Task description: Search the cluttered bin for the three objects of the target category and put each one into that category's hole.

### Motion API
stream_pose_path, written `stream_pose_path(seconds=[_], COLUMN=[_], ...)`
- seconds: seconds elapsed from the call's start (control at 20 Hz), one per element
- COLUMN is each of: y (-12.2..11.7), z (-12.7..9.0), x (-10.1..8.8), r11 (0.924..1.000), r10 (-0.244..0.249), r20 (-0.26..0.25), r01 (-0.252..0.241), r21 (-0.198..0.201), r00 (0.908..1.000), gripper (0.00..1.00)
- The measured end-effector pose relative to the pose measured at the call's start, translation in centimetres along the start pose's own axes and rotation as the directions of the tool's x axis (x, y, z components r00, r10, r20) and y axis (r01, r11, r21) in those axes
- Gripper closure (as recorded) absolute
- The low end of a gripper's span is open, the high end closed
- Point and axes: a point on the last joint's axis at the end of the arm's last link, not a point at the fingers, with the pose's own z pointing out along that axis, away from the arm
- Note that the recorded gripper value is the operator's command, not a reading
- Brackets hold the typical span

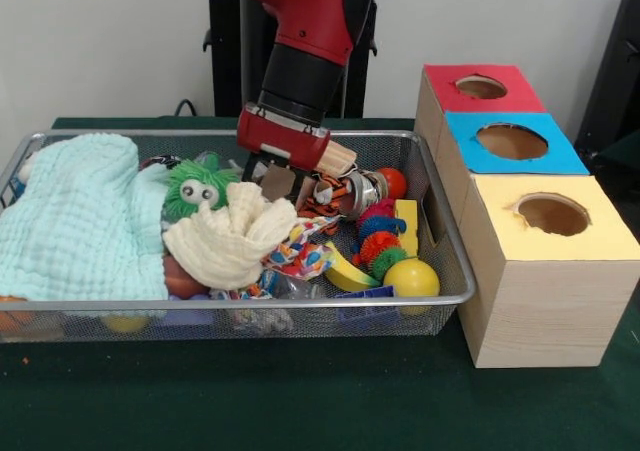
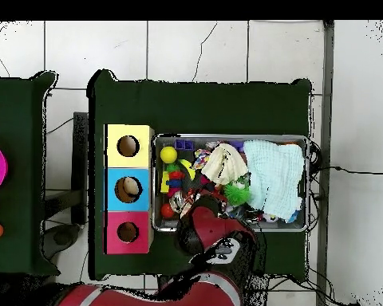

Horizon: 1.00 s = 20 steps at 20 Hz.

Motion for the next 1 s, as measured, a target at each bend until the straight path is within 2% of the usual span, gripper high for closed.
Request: stream_pose_path(seconds=[0.25,0.5,0.7,1.0], y=[0.4,1.5,3.1,4.5], z=[-0.5,-1.8,-3.7,-5.0], x=[-0.4,-0.3,-0.4,-0.4], r11=[0.9999,0.9989,0.9957,0.9896], r10=[0.006,0.047,0.091,0.144], r20=[-0.004,-0.055,-0.113,-0.179], r01=[-0.006,-0.047,-0.089,-0.142], r21=[-0.014,0.001,0.028,0.024], r00=[1.0,0.9974,0.9894,0.9732], gripper=[0.0,0.0,0.0,0.0])
